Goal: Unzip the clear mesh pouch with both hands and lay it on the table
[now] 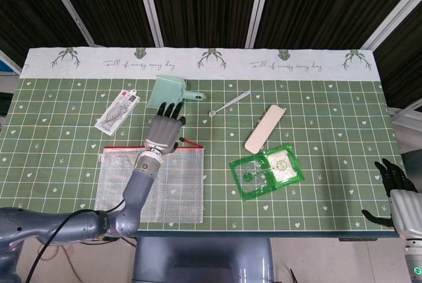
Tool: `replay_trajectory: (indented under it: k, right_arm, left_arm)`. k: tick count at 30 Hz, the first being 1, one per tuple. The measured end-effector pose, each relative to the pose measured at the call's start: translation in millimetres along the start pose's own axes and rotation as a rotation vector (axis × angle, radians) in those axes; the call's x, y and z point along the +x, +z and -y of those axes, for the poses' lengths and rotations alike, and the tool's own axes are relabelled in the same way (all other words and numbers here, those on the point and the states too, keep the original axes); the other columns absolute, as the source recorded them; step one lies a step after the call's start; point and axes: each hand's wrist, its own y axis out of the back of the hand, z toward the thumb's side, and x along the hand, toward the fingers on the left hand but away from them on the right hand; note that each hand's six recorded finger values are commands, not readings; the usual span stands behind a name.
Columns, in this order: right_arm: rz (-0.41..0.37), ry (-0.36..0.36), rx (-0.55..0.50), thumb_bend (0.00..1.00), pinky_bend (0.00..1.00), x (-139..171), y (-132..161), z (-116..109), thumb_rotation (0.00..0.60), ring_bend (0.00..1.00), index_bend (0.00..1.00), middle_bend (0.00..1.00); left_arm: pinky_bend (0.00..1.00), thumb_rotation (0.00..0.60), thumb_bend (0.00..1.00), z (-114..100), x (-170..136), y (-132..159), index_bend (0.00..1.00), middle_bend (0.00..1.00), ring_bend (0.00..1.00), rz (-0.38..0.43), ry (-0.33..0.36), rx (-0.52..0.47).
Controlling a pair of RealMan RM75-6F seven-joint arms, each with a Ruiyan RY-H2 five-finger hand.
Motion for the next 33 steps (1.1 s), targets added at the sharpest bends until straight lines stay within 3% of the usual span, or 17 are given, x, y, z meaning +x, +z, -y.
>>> replay_trajectory:
  k: [12,33]
  right_arm:
    - [0.011,0.015,-0.014,0.13,0.20,-0.9,-2.3,1.2,0.600,0.00,0.00,0.00]
    - [0.027,0.024,-0.023,0.14,0.20,-0.8,-4.2,1.7,0.600,0.00,0.00,0.00]
  left_arm:
    - [0.00,0.600,0.29,23.9,23.8,26.2,0.43,0.04,0.00,-0.024,-0.041,0.067]
    - [0.00,0.600,0.34,50.3,45.4,27.5,0.46,0.05,0.00,-0.068,-0.081,0.128]
